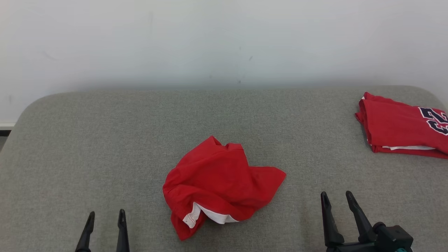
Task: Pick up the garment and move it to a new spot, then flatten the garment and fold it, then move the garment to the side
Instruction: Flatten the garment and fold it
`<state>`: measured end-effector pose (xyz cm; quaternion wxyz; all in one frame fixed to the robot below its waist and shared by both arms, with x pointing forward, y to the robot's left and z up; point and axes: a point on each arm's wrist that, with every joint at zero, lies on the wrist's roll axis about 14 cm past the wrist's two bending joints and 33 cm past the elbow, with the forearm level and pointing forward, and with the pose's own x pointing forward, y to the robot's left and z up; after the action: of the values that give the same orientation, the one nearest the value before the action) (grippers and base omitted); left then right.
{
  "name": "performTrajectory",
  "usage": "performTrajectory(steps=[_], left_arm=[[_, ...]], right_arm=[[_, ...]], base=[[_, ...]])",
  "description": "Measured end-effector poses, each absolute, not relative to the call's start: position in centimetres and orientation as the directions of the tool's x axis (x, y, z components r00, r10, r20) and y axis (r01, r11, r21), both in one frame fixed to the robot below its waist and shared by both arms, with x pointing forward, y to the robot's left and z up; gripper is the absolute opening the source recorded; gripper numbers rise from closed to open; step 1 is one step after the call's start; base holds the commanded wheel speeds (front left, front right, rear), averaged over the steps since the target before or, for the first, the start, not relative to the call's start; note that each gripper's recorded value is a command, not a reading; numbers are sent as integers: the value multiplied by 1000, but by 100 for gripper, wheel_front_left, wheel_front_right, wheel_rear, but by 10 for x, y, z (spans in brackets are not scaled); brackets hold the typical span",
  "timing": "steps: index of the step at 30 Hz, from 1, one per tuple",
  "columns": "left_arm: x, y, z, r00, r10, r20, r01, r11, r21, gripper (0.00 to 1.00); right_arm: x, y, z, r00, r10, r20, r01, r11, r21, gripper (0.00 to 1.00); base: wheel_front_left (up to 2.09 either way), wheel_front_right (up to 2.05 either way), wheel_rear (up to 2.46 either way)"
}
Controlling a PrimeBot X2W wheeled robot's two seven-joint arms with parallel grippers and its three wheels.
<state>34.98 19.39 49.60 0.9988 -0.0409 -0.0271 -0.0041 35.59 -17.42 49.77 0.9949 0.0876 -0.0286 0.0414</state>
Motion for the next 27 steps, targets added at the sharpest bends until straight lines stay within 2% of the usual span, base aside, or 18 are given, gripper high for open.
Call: performTrajectory(steps=[16,27], left_arm=[[339,91,465,948,-316,-41,308,941,-138,100],[339,59,450,908,-411,-86,390,901,-188,100]], right_arm=[[361,-173,498,995,74,65,-84,981,175,100],[358,-186,494,998,34,51,-42,984,174,100]], base=[[0,0,0],[0,0,0]])
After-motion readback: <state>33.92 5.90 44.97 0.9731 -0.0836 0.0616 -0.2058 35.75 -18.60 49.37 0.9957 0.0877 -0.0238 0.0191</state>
